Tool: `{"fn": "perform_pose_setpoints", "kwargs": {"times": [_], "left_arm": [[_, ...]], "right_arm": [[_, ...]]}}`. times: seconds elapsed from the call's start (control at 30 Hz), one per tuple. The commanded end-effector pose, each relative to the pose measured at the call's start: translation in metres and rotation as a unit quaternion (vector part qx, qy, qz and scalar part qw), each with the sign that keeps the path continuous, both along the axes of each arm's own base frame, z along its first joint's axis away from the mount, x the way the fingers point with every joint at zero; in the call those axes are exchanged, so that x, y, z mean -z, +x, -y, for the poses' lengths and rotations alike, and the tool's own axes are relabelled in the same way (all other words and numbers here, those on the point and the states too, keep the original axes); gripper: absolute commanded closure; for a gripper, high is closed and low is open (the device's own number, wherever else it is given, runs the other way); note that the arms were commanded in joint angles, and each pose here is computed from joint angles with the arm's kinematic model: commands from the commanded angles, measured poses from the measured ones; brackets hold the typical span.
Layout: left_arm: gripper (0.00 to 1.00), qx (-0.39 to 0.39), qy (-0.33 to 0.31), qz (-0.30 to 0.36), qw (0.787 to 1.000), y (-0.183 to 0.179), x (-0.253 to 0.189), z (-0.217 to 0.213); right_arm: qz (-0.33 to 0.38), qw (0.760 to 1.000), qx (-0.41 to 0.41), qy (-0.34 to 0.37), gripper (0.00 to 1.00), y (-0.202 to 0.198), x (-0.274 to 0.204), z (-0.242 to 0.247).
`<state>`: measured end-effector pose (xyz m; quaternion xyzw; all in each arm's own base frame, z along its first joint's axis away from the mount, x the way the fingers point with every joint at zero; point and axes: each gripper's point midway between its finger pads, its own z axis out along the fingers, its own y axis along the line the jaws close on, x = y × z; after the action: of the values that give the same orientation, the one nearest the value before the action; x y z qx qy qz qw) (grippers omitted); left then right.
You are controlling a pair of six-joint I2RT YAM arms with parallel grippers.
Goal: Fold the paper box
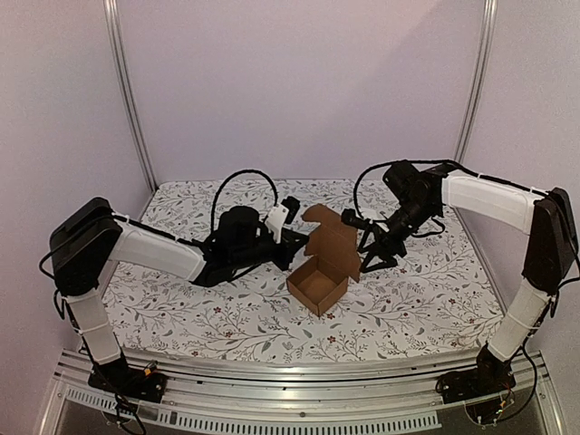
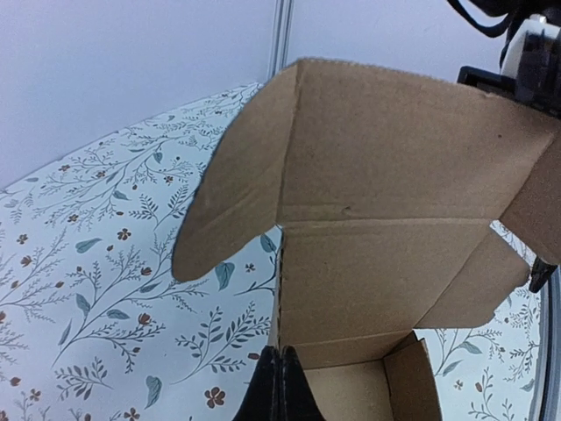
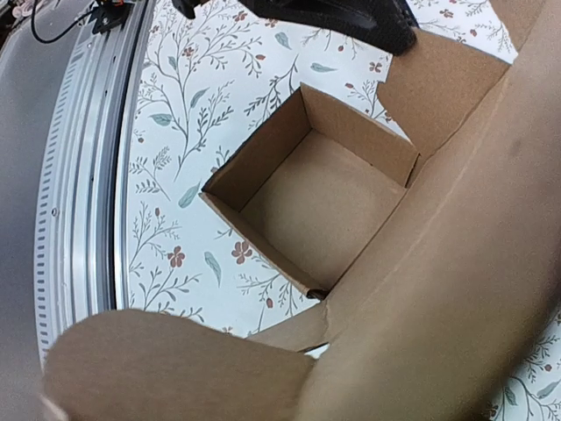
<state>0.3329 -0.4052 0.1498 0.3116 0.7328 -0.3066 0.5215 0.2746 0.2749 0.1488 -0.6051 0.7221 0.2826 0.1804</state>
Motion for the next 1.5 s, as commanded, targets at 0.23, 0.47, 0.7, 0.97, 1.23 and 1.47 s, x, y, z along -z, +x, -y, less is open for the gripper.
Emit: {"fn": "perform_pose_setpoints", "kwargs": {"times": [0.23,0.47,0.7,0.97,1.23,1.47], "left_arm": [[1.00,0.027,0.004,-0.017,0.999,0.004,0.012,0.006],[1.00,0.057,-0.004,-0.009,0.998,-0.002,0.009,0.011],[1.00,0.063,-0.011,-0.013,0.998,-0.001,0.009,0.015],[1.00,0.059,-0.018,-0.015,0.998,0.000,0.009,0.015],[1.00,0.067,-0.032,-0.027,0.997,-0.004,0.016,0.018],[1.00,0.061,-0.037,-0.021,0.997,-0.004,0.011,0.015]], "right_arm": [[0.028,0.998,-0.055,-0.029,0.20,-0.029,-0.004,0.047],[0.076,0.997,0.014,-0.006,0.24,0.019,0.000,0.051],[0.060,0.997,0.026,0.033,0.25,0.037,-0.002,0.024],[0.033,0.999,-0.010,0.028,0.24,0.012,0.016,0.008],[-0.028,0.998,0.013,0.056,0.23,0.006,0.024,-0.006],[-0.059,0.996,0.024,0.061,0.19,-0.003,0.028,-0.005]]}}
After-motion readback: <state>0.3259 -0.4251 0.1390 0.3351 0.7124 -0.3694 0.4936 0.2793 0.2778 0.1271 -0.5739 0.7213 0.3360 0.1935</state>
